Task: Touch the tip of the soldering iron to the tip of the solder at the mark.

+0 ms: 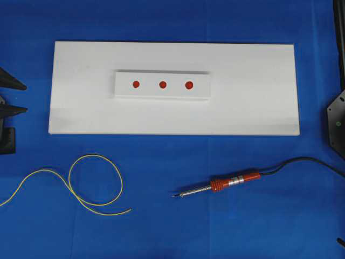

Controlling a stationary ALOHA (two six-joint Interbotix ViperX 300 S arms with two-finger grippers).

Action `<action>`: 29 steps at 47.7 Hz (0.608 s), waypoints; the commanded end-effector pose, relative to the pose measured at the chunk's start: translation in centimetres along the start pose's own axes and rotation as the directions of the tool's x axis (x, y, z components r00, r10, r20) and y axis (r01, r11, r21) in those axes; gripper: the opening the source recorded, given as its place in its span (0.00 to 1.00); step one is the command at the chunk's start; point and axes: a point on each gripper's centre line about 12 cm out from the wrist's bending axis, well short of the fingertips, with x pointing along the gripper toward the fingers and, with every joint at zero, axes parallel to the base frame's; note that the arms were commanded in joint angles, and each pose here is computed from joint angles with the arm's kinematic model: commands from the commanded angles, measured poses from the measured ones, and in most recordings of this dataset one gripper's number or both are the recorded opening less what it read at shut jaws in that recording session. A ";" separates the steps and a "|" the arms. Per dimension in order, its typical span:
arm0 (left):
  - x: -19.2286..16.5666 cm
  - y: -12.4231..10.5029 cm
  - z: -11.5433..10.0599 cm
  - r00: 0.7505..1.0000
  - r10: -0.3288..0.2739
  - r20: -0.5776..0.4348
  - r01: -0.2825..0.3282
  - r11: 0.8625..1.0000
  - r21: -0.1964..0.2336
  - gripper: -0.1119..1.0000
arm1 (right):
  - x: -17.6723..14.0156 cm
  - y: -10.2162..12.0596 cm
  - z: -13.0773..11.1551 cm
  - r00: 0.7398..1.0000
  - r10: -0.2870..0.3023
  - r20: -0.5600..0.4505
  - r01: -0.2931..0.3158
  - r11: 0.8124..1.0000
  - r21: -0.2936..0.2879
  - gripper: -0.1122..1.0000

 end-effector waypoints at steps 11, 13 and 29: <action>-0.6 0.0 0.8 1.000 0.005 -0.001 -0.005 1.000 0.025 0.60 | -0.7 0.0 0.3 1.000 -0.003 0.018 0.003 1.000 0.001 0.67; -0.7 0.0 0.7 1.000 0.005 -0.003 -0.005 0.999 0.033 0.60 | -0.7 0.0 0.3 1.000 -0.003 0.018 0.003 1.000 0.001 0.67; -1.2 0.0 1.0 1.000 0.004 0.008 -0.004 0.999 0.053 0.60 | -0.7 0.0 0.3 1.000 -0.003 0.020 0.003 1.000 0.001 0.67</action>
